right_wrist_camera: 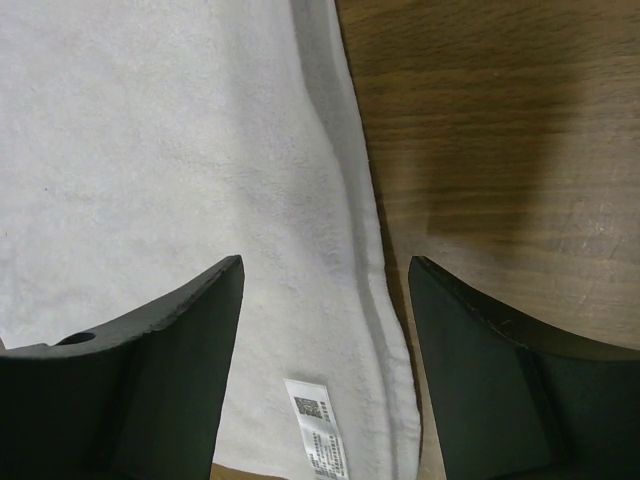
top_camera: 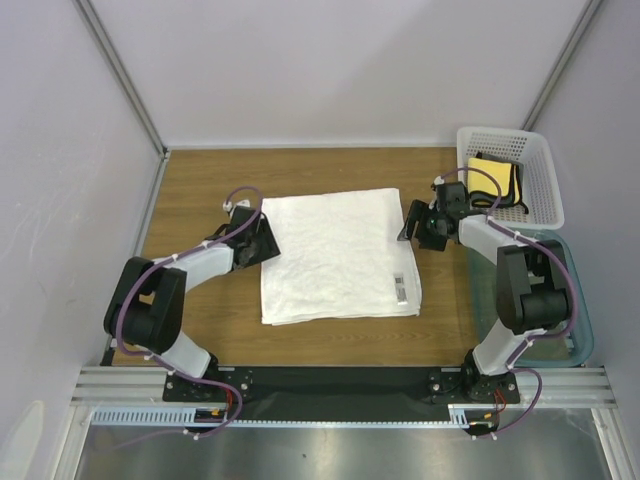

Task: Fold and stack the towels
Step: Fold the towel

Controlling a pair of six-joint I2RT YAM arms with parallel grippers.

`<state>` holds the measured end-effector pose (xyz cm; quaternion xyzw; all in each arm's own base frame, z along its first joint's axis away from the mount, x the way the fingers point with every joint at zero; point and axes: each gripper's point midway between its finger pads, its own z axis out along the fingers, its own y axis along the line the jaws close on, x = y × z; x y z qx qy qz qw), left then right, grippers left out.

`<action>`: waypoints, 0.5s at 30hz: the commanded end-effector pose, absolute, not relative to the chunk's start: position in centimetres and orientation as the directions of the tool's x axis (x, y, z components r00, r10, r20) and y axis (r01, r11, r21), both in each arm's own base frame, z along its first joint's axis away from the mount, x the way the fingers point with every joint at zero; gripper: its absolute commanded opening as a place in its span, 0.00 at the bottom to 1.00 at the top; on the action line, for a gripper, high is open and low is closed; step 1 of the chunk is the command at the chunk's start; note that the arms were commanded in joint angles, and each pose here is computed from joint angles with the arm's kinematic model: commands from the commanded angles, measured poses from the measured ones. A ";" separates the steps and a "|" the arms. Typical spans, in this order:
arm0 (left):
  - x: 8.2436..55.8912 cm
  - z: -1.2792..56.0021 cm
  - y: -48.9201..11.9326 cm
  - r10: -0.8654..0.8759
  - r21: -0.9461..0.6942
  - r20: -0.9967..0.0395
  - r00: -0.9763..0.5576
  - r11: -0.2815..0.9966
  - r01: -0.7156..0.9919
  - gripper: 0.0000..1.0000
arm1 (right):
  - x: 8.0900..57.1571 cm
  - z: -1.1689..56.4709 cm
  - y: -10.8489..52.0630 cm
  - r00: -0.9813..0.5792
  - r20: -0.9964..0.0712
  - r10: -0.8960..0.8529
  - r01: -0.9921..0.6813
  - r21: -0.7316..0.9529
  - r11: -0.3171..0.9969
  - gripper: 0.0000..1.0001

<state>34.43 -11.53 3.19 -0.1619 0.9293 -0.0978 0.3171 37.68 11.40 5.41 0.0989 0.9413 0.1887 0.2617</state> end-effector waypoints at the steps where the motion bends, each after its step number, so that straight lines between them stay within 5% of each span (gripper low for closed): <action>1: 36.2 3.8 -12.5 -0.356 -0.326 -0.586 -0.728 0.926 -0.190 0.66 | 38.7 5.9 12.2 -0.828 -0.483 0.286 0.042 0.454 0.890 0.72; 15: 35.5 2.1 -14.0 -0.361 -0.363 -0.559 -0.747 0.916 -0.171 0.63 | 38.3 3.0 11.9 -0.858 -0.427 0.285 0.094 0.416 0.905 0.67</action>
